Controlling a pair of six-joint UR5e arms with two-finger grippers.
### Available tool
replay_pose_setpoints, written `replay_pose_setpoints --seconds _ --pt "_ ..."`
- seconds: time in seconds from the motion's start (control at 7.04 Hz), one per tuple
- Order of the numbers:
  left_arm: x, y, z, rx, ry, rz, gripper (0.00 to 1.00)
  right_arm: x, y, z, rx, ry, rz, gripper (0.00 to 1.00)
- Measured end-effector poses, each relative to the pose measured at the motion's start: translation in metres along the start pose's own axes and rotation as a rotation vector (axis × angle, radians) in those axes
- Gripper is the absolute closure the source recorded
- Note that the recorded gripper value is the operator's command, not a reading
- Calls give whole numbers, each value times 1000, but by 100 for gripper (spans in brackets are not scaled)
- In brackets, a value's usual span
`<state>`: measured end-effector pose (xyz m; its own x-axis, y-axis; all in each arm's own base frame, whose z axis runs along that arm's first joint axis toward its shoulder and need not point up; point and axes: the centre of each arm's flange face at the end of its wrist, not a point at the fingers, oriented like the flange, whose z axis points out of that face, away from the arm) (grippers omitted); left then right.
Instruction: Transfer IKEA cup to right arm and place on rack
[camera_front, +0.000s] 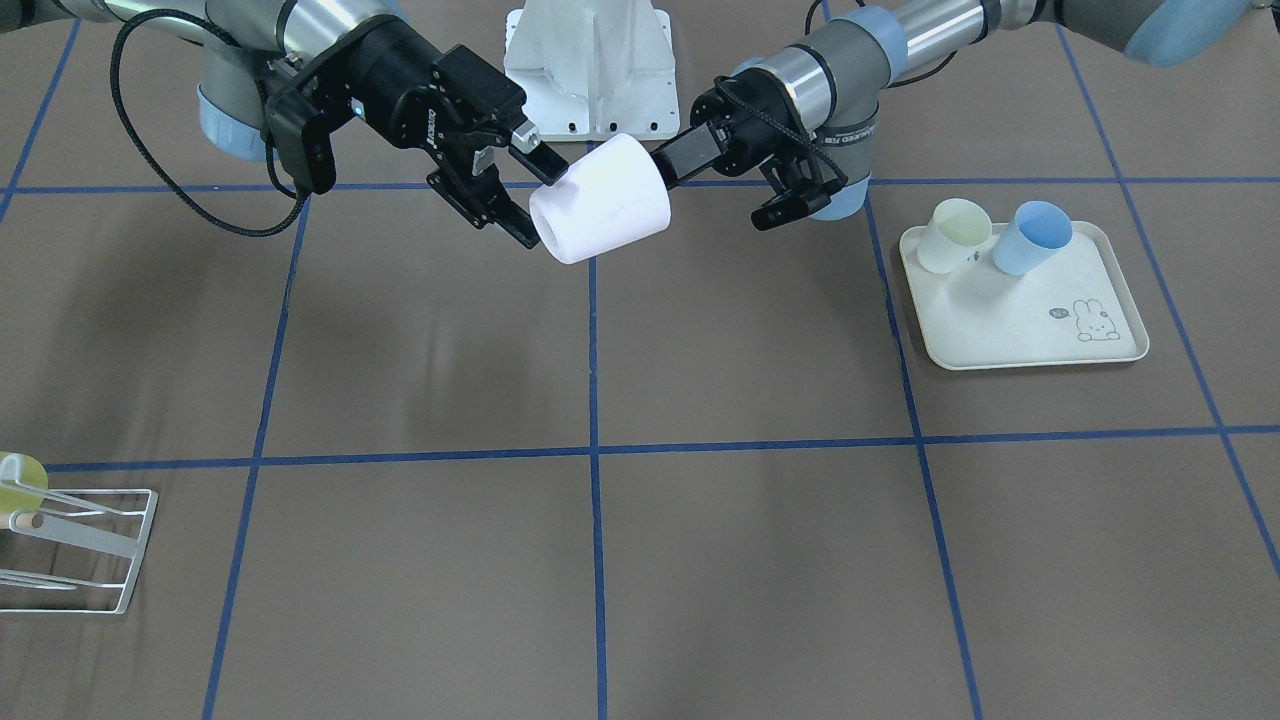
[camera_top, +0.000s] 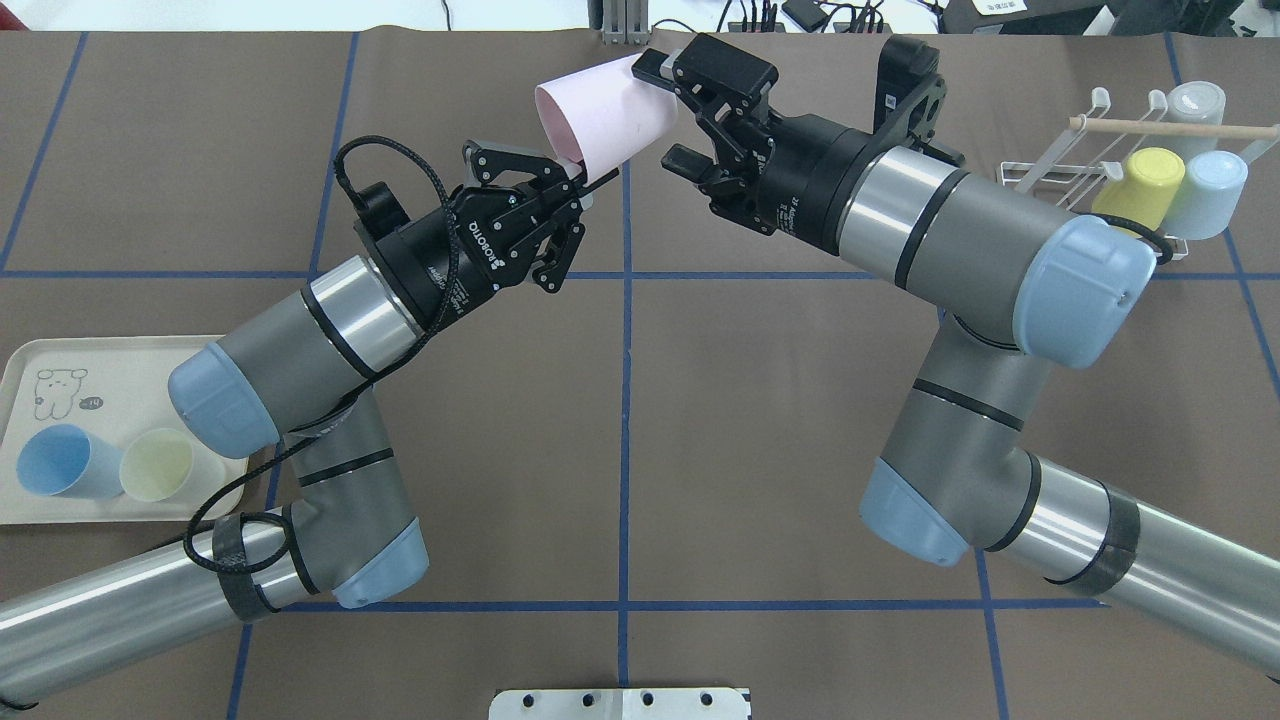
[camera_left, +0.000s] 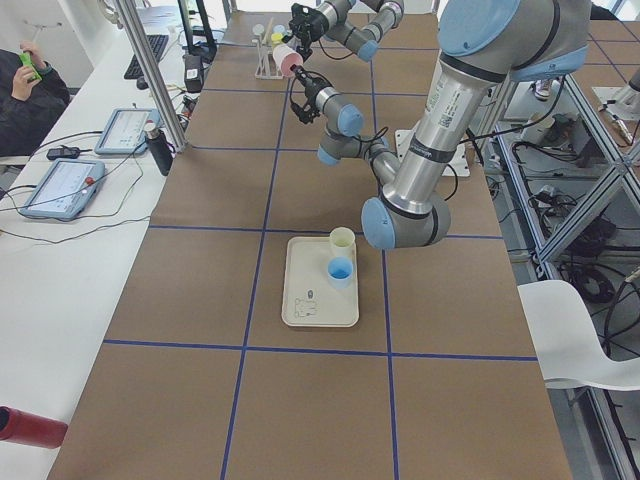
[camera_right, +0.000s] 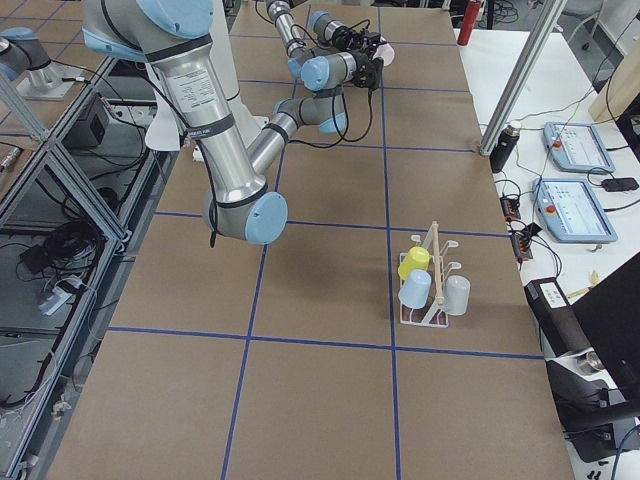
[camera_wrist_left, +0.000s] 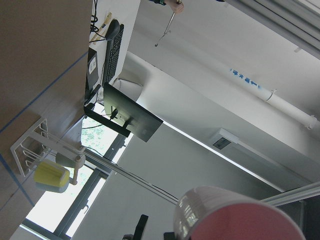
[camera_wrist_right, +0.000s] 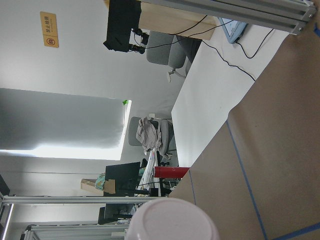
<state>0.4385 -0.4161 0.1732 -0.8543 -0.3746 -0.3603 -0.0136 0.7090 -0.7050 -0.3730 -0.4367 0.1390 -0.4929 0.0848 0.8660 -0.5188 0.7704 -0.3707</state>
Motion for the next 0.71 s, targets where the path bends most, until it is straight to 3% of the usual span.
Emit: replay_pose_setpoints --seconds 0.71 --pt "-15 20 7 0 18 -33 100 1 0 1 1 2 0 1"
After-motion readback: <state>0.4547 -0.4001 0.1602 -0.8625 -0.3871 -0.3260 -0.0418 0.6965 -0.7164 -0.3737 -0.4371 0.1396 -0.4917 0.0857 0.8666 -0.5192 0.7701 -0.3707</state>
